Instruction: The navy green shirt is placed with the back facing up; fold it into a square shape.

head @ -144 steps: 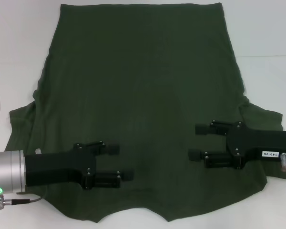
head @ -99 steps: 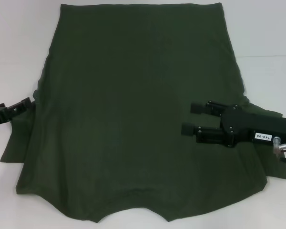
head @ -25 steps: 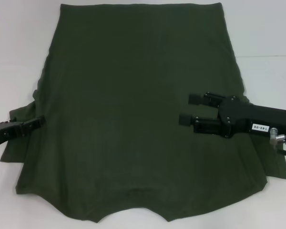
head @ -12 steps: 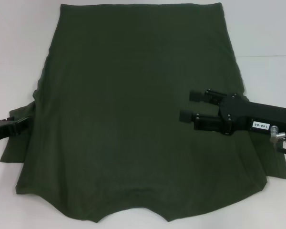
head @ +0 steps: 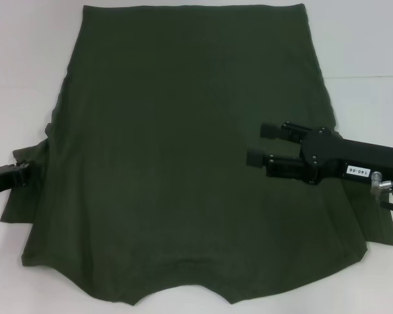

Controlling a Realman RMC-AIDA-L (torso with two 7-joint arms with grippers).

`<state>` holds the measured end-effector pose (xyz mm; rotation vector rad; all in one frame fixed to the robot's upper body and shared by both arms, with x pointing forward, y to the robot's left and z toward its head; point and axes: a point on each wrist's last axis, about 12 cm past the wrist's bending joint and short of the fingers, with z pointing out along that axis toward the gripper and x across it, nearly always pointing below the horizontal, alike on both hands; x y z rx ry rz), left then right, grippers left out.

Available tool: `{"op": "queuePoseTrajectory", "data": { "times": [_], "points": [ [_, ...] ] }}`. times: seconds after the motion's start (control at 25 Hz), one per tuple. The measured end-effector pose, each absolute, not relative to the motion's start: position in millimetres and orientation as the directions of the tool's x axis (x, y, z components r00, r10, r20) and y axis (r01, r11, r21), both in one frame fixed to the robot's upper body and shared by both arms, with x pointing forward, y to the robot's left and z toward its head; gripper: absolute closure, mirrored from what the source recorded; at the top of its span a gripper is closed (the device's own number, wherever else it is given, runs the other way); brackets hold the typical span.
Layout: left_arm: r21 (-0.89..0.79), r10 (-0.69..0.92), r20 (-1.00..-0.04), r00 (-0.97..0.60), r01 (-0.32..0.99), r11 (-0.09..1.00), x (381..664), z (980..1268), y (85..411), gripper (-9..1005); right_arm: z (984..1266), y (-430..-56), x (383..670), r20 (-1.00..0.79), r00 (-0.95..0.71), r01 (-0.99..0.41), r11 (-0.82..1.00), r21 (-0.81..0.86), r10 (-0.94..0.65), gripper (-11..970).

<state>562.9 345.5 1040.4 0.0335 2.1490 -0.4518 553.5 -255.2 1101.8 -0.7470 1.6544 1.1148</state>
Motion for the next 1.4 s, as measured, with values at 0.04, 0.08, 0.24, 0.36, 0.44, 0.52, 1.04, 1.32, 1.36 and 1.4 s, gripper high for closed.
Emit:
{"op": "queuePoseTrajectory", "data": {
  "times": [0.04, 0.08, 0.24, 0.36, 0.44, 0.52, 1.04, 1.32, 1.36, 1.4],
  "points": [
    [-0.306, -0.142, -0.798, -0.585, 0.191, 0.933, 563, 1040, 345, 771, 1102, -255, 553, -0.939, -0.342, -0.860, 0.393, 0.325, 0.027, 65],
    [-0.306, -0.142, -0.799, -0.585, 0.191, 0.933, 563, 1041, 346, 813, 1102, -255, 553, -0.939, -0.342, -0.860, 0.394, 0.325, 0.027, 65],
    [-0.305, -0.141, -0.799, -0.584, 0.191, 0.933, 563, 1041, 346, 936, 1102, -256, 554, -0.940, -0.339, -0.859, 0.397, 0.324, 0.034, 65],
    [-0.303, -0.140, -0.800, -0.584, 0.191, 0.934, 563, 1041, 346, 998, 1102, -257, 554, -0.941, -0.336, -0.856, 0.404, 0.324, 0.042, 64],
    [-0.300, -0.138, -0.801, -0.583, 0.191, 0.934, 564, 1042, 347, 997, 1102, -257, 554, -0.941, -0.336, -0.852, 0.409, 0.326, 0.048, 64],
    [-0.296, -0.135, -0.802, -0.582, 0.189, 0.936, 564, 1042, 348, 996, 1101, -257, 554, -0.940, -0.337, -0.849, 0.414, 0.329, 0.056, 64],
    [-0.188, -0.081, -0.834, -0.546, 0.143, 0.972, 575, 1058, 371, 994, 1094, -250, 553, -0.934, -0.346, -0.841, 0.413, 0.351, 0.089, 64],
    [-0.127, -0.040, -0.847, -0.530, 0.129, 0.983, 585, 1067, 378, 995, 1093, -247, 553, -0.932, -0.349, -0.840, 0.408, 0.358, 0.100, 64],
    [-0.115, -0.032, -0.849, -0.528, 0.126, 0.985, 586, 1068, 379, 995, 1093, -247, 553, -0.932, -0.349, -0.839, 0.408, 0.359, 0.101, 64],
    [-0.108, -0.027, -0.851, -0.525, 0.124, 0.986, 587, 1070, 379, 995, 1093, -247, 553, -0.931, -0.350, -0.839, 0.408, 0.359, 0.101, 64]
  ]
}}
